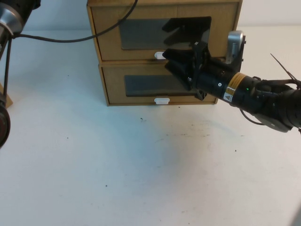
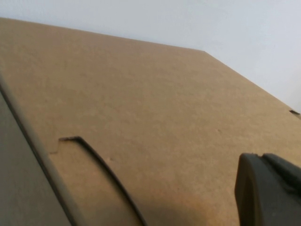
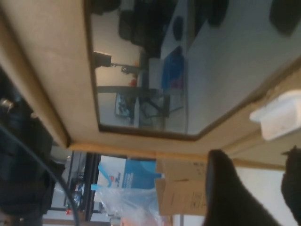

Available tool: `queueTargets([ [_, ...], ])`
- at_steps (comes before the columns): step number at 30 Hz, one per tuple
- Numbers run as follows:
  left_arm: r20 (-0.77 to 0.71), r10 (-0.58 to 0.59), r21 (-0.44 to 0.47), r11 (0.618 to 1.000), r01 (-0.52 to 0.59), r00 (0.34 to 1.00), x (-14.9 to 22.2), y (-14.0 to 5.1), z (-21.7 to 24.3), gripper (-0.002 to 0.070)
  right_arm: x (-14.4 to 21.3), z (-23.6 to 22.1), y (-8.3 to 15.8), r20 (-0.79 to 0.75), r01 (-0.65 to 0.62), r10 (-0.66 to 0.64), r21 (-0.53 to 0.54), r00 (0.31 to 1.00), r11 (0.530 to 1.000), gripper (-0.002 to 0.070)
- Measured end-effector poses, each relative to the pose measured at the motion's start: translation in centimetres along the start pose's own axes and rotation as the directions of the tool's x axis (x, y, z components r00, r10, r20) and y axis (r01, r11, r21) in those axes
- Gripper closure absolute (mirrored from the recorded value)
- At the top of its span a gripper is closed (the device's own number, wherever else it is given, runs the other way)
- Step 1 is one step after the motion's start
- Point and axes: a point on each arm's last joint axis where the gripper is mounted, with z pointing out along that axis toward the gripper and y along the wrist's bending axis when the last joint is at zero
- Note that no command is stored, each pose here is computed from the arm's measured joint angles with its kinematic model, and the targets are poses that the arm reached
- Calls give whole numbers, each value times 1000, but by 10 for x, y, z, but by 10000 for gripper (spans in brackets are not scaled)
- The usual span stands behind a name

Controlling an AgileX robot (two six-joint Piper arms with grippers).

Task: Open the shoe box
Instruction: 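Pull the top drawer of the cardboard box fully open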

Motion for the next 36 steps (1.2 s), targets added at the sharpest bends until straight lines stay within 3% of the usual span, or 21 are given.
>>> queueTargets([
  [13, 0, 7, 0, 1000, -7, 1000, 0, 0, 0, 685, -1, 6, -18, 21, -44, 43, 29, 999, 999, 449],
  [25, 0, 9, 0, 1000, -9, 1000, 0, 0, 0, 685, -2, 21, -10, 18, -28, 29, -10, 999, 1000, 468],
  [36, -18, -2, -29, 1000, 1, 1000, 1, 2, 0, 685, -4, 21, -13, 33, -30, 29, 26, 999, 999, 468],
])
